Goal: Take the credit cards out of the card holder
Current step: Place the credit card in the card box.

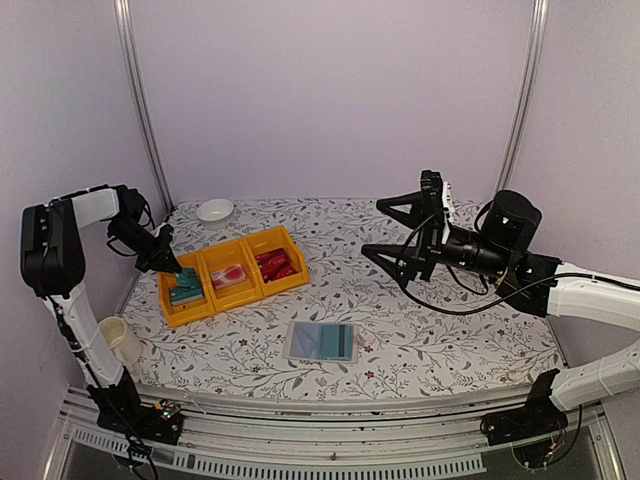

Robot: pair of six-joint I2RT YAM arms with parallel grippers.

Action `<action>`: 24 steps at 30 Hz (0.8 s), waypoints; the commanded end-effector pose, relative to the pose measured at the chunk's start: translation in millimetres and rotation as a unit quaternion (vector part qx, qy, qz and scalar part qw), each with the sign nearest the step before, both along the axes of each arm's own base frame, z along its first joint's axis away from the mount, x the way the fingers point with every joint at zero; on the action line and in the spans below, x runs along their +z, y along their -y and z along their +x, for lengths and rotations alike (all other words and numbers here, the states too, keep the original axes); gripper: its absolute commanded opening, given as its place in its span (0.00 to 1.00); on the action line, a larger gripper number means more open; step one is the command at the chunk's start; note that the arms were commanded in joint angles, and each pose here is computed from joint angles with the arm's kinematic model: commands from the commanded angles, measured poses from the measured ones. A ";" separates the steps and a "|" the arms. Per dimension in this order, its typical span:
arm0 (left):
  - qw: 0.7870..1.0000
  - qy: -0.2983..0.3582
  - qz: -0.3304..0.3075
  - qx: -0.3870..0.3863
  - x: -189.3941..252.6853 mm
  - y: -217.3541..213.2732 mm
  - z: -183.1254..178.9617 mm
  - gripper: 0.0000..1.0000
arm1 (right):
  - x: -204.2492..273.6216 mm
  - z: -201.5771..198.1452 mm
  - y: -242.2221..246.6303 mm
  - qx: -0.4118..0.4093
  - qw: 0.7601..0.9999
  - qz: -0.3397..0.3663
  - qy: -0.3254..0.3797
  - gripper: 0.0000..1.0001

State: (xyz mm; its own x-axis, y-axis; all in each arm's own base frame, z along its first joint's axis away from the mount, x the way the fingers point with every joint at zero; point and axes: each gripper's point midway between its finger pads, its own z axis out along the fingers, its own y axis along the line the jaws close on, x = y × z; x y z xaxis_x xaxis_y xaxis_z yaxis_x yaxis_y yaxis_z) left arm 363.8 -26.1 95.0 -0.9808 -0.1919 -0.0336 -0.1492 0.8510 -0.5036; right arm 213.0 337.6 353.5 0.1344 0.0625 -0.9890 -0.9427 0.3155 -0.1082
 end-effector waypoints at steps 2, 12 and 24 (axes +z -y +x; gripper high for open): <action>1.000 -0.008 0.007 0.007 -7.8 -10.5 2.3 0.00 | 7.3 2.9 1.5 -0.005 1.000 0.003 0.003 0.99; 0.999 -0.015 0.034 0.013 -14.1 -20.1 7.4 0.28 | 7.0 2.4 3.2 -0.008 1.000 0.004 0.002 0.99; 0.980 0.032 0.191 0.034 12.7 -58.2 42.0 0.48 | 4.5 3.0 0.2 -0.001 1.000 0.003 -0.008 0.99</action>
State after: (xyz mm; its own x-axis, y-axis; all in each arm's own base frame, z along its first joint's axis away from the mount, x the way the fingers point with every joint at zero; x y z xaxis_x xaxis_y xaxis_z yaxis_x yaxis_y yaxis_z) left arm 388.4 23.4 85.5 -0.9688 -0.2327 -0.0854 -0.2055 0.9465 -0.2487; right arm 213.1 337.7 351.9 0.1265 0.0585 -0.9902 -0.9437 0.3147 -0.1020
